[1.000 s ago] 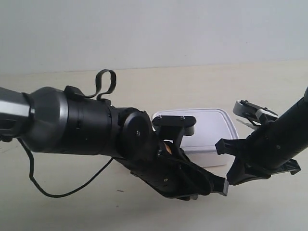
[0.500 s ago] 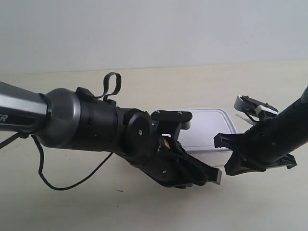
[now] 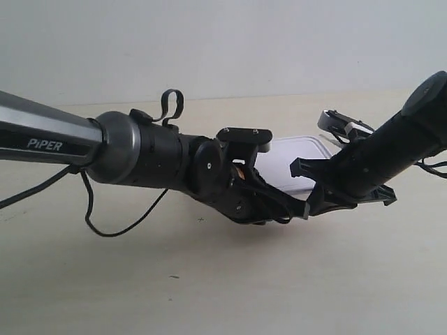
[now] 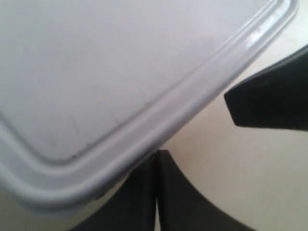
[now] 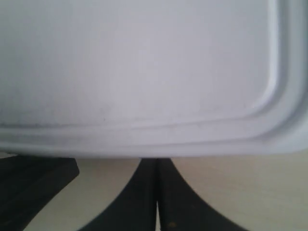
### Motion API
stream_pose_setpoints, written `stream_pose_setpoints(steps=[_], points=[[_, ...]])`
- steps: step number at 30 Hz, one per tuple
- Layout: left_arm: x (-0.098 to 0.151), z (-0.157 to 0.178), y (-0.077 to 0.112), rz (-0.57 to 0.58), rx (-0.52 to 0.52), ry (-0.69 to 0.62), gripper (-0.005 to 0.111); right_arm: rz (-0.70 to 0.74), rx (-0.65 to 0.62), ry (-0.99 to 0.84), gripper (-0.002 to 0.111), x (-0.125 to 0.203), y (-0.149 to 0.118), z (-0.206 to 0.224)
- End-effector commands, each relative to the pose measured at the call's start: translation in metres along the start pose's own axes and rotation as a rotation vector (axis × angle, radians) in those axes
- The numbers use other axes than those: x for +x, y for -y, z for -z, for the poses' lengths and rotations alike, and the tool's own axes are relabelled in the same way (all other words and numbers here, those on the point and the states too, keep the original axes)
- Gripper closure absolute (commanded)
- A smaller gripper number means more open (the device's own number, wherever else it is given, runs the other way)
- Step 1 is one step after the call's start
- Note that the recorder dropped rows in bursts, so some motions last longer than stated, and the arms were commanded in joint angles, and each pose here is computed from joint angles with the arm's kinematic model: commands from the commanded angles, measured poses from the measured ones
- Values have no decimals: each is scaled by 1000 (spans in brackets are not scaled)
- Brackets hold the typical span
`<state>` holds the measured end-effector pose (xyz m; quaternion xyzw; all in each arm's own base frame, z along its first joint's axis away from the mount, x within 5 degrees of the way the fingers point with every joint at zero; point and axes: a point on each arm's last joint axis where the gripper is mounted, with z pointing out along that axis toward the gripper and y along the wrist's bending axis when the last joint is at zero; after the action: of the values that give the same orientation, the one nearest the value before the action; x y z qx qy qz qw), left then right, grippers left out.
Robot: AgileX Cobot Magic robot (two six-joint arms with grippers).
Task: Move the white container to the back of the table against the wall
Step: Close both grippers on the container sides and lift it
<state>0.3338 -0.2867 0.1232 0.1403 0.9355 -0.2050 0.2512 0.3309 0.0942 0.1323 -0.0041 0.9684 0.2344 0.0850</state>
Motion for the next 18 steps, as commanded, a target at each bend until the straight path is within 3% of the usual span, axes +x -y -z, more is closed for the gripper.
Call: stream_pose_setpoints(steps=[1,18], points=[[-23,-5,-8,-2,-7,34,107,32,4,17,108,-13,-1,-3],[-65,-34,-40,-14,-48,43,107,30,17,80,108,-66,-1,-22]])
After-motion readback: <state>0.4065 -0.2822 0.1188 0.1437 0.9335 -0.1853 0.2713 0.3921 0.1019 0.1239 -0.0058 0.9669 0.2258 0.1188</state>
